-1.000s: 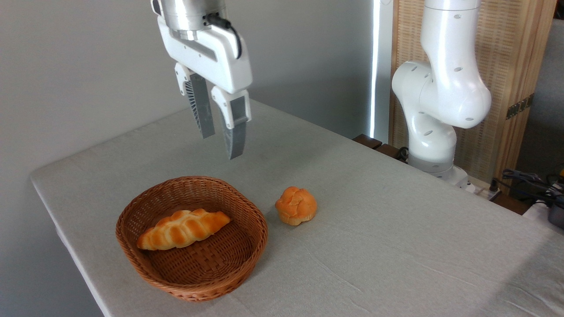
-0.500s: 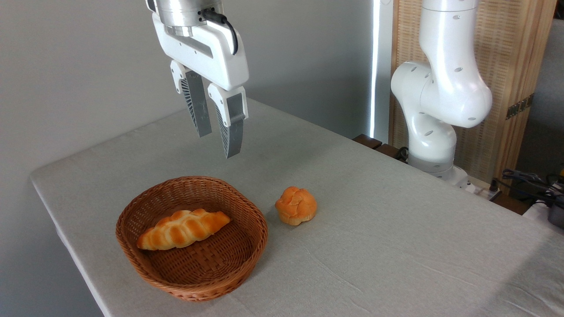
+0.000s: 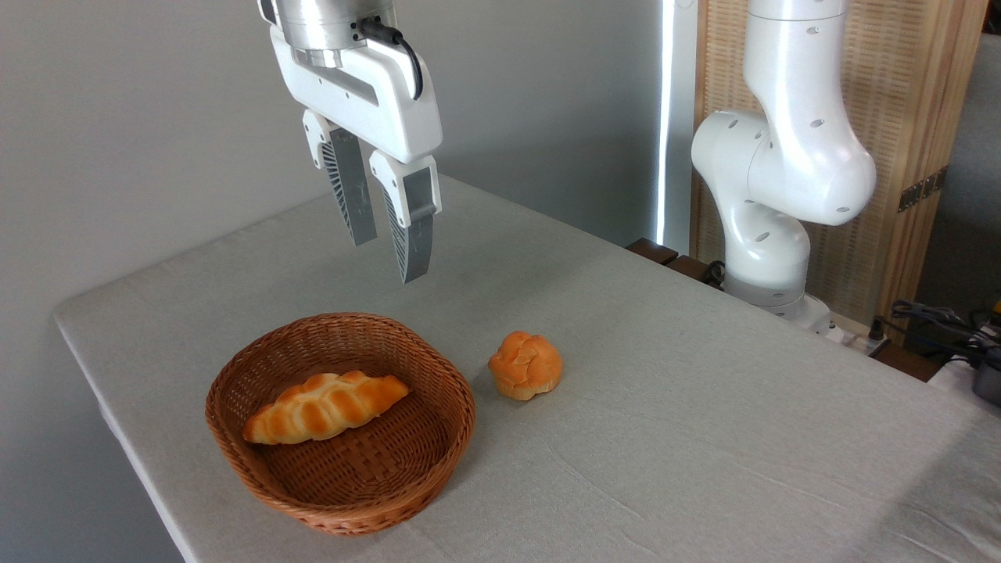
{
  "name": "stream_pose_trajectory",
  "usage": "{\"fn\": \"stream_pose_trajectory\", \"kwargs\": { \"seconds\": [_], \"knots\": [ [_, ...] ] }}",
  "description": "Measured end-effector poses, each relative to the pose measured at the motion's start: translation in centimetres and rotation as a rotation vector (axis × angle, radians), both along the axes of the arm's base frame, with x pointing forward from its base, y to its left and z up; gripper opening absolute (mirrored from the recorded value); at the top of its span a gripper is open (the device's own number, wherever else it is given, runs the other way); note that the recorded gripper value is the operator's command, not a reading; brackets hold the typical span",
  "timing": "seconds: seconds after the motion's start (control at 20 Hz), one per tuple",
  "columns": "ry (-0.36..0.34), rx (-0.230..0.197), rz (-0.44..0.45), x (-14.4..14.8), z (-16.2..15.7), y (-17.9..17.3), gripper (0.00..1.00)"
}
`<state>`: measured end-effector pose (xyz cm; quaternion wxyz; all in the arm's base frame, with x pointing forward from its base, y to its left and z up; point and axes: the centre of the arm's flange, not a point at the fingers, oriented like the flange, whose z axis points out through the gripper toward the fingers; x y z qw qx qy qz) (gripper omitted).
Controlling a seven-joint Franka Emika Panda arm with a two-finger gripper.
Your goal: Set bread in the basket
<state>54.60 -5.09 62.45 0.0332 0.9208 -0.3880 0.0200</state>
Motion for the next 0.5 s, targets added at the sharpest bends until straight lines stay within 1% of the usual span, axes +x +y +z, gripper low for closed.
{"fn": "stream_pose_trajectory", "kwargs": {
  "seconds": [0.2, 0.35, 0.5],
  "knots": [
    [0.000, 0.002, 0.003, 0.01, -0.01, 0.18, 1.00],
    [0.009, 0.039, 0.017, -0.07, -0.13, 0.64, 1.00],
    [0.011, 0.046, 0.031, -0.08, -0.15, 0.78, 1.00]
  ]
}}
